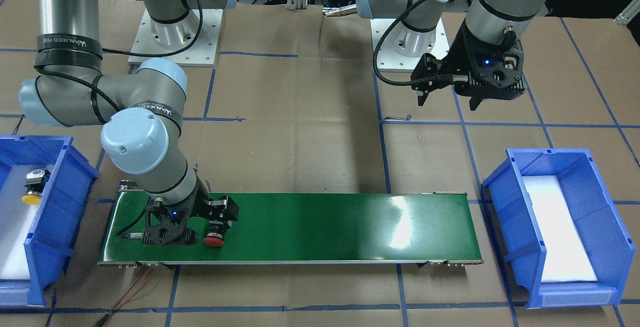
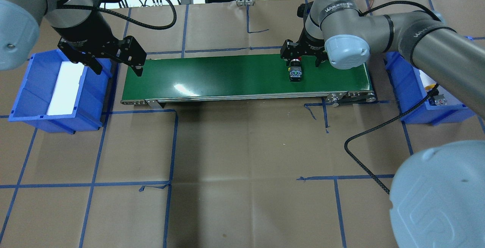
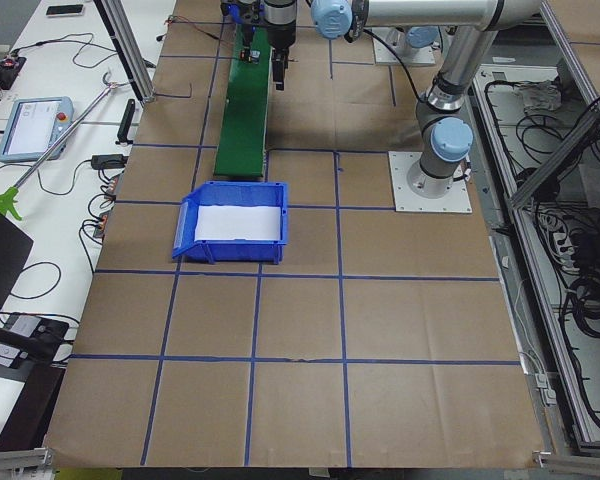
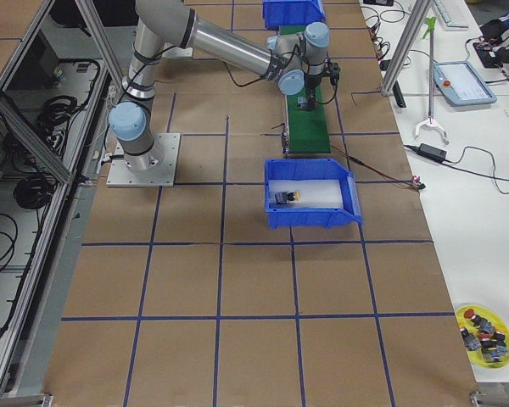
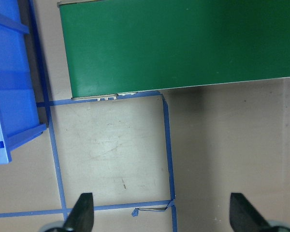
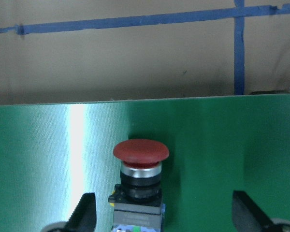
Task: Transport two buttons from left to right
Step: 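Grasp the red button with the right gripper and lift it, then carry the red button into the far blue bin and release it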
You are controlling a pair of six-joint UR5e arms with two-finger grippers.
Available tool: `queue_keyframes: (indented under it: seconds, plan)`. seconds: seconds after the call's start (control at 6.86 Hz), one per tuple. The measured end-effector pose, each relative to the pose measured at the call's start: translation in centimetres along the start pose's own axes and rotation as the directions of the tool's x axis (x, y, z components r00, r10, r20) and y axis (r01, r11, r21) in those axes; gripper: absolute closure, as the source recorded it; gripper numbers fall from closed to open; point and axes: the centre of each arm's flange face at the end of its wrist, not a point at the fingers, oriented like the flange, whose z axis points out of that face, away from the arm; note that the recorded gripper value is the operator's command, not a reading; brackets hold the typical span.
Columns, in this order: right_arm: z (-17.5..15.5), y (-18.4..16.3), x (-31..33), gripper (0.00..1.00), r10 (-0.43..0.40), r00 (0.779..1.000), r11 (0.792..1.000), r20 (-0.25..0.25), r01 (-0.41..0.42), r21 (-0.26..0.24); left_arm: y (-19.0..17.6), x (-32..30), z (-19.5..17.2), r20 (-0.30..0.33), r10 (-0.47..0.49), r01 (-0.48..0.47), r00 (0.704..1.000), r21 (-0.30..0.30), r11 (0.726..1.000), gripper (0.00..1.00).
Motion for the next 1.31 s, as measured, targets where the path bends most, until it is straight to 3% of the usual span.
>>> queue_keyframes:
  seconds: [0.58,0.73,0.88,1.02,1.31]
  plan:
    - [1.1,0.3,0.6,0.85,-0.010,0.999,1.000,-0.035,0.009,-0.020,0.0,0.0,0.0,-0.001,-0.001,0.001,1.000,0.001,1.000,0.00]
    - [1.0,0.4,0.9,0.93,-0.008,0.998,1.000,-0.064,0.007,-0.020,0.0,0.0,0.0,-0.001,0.000,0.000,1.000,0.002,1.000,0.00]
    - [0.3,0.4,1.6,0.94,-0.004,0.995,1.000,-0.099,0.002,-0.020,0.0,0.0,0.0,-0.001,0.000,0.000,1.000,0.002,1.000,0.00]
    - [-1.8,0.3,3.1,0.94,0.012,0.990,1.000,-0.137,-0.014,-0.013,0.0,0.0,0.0,-0.001,0.000,0.000,1.000,0.001,1.000,0.00]
    - [-9.1,-0.1,9.8,0.94,0.037,0.983,0.999,-0.178,-0.031,0.032,0.0,0.0,0.0,-0.002,0.000,0.000,1.000,0.000,1.000,0.00]
